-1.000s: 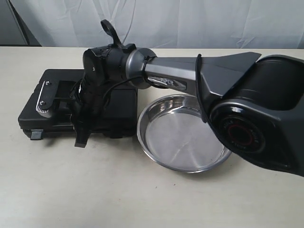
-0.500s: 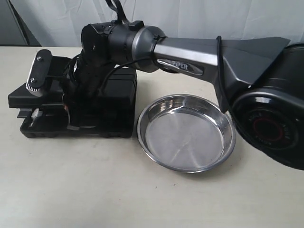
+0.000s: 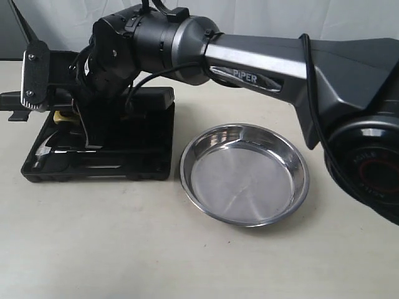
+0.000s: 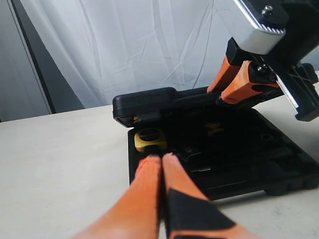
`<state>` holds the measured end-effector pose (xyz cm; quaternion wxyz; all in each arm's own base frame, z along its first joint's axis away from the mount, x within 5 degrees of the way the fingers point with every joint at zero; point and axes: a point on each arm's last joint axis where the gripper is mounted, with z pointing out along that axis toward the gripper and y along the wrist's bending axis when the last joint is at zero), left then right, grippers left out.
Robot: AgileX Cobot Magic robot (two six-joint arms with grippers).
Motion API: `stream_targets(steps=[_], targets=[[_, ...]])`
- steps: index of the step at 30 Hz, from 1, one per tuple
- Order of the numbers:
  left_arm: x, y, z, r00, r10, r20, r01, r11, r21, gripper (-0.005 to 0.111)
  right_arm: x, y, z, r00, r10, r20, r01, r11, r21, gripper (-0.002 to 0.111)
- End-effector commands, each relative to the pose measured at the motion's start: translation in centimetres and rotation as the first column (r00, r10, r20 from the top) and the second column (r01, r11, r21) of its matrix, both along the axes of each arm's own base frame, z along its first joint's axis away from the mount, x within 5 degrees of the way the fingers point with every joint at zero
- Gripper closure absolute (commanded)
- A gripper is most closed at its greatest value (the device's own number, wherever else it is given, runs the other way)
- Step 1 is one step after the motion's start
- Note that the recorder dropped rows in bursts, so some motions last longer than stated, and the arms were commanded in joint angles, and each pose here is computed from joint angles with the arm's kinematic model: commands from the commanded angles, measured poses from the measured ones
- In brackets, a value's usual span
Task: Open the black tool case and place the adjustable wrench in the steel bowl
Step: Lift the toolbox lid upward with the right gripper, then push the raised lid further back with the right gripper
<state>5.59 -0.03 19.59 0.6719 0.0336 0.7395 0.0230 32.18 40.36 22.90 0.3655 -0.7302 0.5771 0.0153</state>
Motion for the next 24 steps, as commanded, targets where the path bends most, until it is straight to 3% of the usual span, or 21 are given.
stream_targets(steps=[1, 13, 24], targets=[[0.0, 0.0, 0.1, 1.000, -0.001, 0.003, 0.001, 1.000, -0.002, 0.106, -0.3, 0.5, 1.3, 0.993, 0.031, 0.111, -0.031, 1.000, 0.000, 0.109], [0.0, 0.0, 0.1, 1.000, -0.001, 0.003, 0.001, 1.000, -0.002, 0.106, -0.1, 0.8, 2.0, 0.947, -0.003, 0.323, 0.027, 0.997, -0.070, 0.109], [0.0, 0.0, 0.1, 1.000, -0.001, 0.003, 0.001, 1.000, -0.002, 0.106, 1.1, 0.8, 2.4, 0.888, -0.071, 0.454, 0.093, 0.995, -0.027, 0.109]])
